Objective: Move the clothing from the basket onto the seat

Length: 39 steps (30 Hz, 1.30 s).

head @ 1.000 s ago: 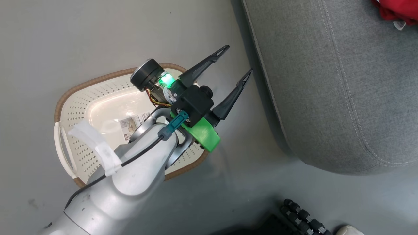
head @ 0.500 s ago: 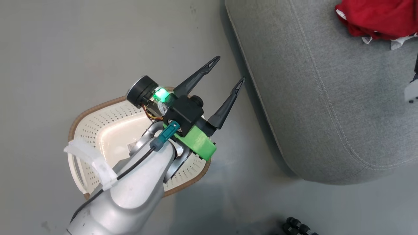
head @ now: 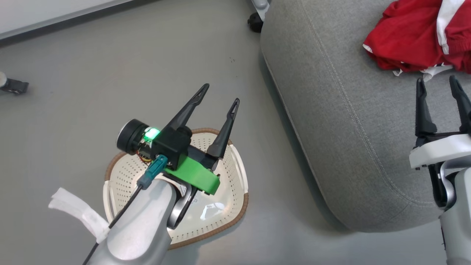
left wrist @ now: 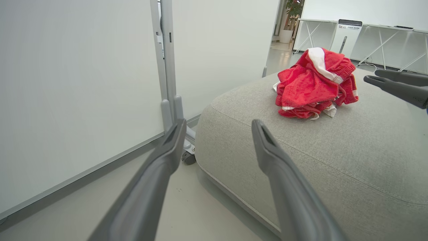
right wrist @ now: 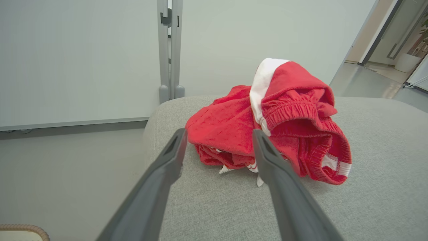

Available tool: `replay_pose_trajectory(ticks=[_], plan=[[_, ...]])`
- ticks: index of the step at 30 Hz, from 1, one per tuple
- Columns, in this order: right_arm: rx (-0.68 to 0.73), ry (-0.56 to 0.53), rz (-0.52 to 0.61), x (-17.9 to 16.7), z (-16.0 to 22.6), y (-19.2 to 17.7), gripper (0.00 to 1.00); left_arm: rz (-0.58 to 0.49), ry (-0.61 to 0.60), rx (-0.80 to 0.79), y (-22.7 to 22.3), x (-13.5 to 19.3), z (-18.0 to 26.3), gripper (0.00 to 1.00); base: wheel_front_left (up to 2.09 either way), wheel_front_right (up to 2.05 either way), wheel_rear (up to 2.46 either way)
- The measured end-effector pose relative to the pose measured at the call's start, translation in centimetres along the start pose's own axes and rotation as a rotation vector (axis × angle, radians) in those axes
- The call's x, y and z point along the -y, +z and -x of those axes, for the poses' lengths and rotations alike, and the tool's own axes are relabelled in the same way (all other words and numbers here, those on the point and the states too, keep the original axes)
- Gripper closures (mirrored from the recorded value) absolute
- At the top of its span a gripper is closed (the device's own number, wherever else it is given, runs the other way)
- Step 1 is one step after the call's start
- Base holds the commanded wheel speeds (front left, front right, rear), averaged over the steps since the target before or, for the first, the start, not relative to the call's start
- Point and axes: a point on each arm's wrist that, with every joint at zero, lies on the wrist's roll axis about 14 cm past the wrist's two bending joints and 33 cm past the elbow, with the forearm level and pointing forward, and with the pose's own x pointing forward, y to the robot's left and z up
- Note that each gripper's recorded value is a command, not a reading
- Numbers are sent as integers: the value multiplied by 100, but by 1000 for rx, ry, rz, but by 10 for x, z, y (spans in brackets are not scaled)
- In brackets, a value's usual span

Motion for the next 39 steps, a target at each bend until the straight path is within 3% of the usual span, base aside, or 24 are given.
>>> replay_pose_trajectory(ticks=[18, 28, 39], plan=[[187, 271, -152, -119, 16, 63, 0, -59, 485, 84, 55, -95, 116, 0, 0, 0, 0], [245, 381, -199, -162, 38, 89, 0, -94, 649, 115, 73, -110, 178, 0, 0, 0, 0], [225, 424, -206, -175, 71, 84, 0, -104, 716, 143, 82, -104, 211, 0, 0, 0, 0]])
